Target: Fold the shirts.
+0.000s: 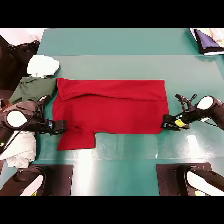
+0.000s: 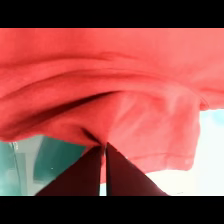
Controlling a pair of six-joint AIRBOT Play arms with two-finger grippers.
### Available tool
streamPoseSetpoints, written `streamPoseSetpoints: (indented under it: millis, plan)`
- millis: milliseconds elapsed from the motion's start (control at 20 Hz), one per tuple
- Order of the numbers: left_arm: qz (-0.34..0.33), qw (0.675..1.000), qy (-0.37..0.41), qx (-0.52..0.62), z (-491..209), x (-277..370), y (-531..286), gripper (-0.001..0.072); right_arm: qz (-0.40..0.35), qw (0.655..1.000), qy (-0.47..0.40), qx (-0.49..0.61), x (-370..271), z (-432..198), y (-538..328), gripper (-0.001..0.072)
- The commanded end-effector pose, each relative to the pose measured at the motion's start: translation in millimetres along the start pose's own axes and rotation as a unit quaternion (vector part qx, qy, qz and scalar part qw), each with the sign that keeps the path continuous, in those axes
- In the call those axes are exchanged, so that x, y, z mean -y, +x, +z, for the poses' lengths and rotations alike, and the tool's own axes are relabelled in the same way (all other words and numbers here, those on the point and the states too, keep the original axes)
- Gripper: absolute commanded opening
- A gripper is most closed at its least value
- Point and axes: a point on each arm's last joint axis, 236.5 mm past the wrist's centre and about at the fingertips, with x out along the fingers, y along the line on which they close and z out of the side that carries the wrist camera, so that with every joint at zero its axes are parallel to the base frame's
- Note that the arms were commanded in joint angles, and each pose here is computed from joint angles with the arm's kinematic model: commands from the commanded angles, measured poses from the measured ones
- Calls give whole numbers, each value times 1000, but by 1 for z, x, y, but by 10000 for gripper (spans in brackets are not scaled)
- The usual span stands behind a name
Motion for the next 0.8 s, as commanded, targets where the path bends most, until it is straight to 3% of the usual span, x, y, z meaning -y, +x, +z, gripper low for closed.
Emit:
streamPoseSetpoints:
  millis: [0, 350, 550, 750]
  plan:
    - [-2, 1000, 10, 1, 1, 1, -1, 29, 12, 999, 3, 42, -6, 21, -3, 18]
    - [-41, 996, 78, 32, 16, 47, -72, 28, -85, 993, -72, 29, 18, -8, -80, 14]
    - [-100, 989, 101, 36, -7, 82, -110, 28, -82, 992, -56, 74, 20, -37, -124, 12]
    - [-91, 987, 101, 84, 15, 80, -112, 28, -75, 981, -59, 167, 13, -15, -145, 12]
